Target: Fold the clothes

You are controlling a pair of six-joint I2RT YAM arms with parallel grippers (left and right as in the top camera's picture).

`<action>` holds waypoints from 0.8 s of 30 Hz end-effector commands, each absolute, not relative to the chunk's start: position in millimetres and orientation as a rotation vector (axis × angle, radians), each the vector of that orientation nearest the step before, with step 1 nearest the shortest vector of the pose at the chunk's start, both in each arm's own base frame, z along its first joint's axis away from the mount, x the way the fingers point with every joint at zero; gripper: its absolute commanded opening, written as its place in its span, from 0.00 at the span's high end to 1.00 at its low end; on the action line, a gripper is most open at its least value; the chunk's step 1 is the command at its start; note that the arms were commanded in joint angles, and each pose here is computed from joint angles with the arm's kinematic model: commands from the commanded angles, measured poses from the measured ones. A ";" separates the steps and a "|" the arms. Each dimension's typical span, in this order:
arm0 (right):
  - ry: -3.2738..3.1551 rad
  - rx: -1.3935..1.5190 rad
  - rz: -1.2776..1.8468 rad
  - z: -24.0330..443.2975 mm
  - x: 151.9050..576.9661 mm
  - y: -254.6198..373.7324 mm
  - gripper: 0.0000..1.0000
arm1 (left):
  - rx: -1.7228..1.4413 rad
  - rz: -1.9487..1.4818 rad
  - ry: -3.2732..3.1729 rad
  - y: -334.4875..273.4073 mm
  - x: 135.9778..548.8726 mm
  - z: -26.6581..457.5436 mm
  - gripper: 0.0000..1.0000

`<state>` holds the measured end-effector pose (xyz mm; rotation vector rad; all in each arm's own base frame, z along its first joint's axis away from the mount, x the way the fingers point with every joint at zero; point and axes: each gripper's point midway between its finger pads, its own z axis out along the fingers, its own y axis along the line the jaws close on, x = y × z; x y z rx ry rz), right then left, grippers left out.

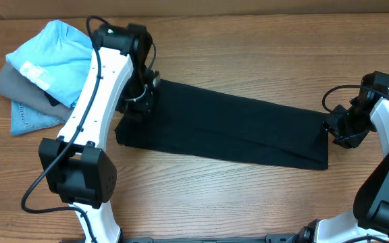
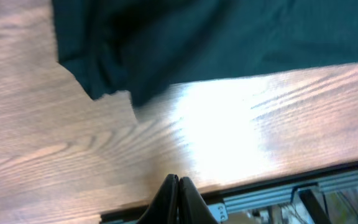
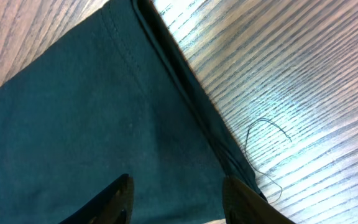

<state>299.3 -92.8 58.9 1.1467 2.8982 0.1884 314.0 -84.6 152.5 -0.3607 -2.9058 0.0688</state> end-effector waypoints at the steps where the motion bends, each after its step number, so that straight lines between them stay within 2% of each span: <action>1: 2.867 1.137 0.196 66.9 300.3 -93.5 0.51 | -0.337 0.167 -2.868 -94.4 300.2 151.1 0.96; 5: 2.865 1.136 0.196 66.9 300.9 -93.6 0.51 | -0.360 0.162 -2.849 -98.2 295.5 148.1 0.96; 7: 2.864 1.136 0.196 67.1 301.1 -93.7 0.51 | -0.370 0.140 -2.850 -97.6 295.5 147.7 0.85; 10: 2.864 1.136 0.197 67.1 301.2 -93.7 0.50 | -0.379 0.103 -2.868 -93.9 299.9 146.3 0.75; 12: 2.863 1.138 0.198 67.0 301.2 -93.5 0.50 | -0.377 0.065 -2.896 -90.2 306.4 144.7 0.74; 15: 2.859 1.138 0.240 67.7 303.2 -89.4 0.43 | -0.340 0.022 -2.958 -86.7 320.7 141.7 0.72; 18: 2.846 1.135 0.289 68.9 306.8 -86.1 0.42 | -0.313 0.020 -3.004 -85.9 331.6 140.0 0.69; 24: 2.806 1.156 0.393 71.7 310.5 -88.0 0.42 | -0.031 -0.055 -3.083 -53.8 352.2 138.0 0.62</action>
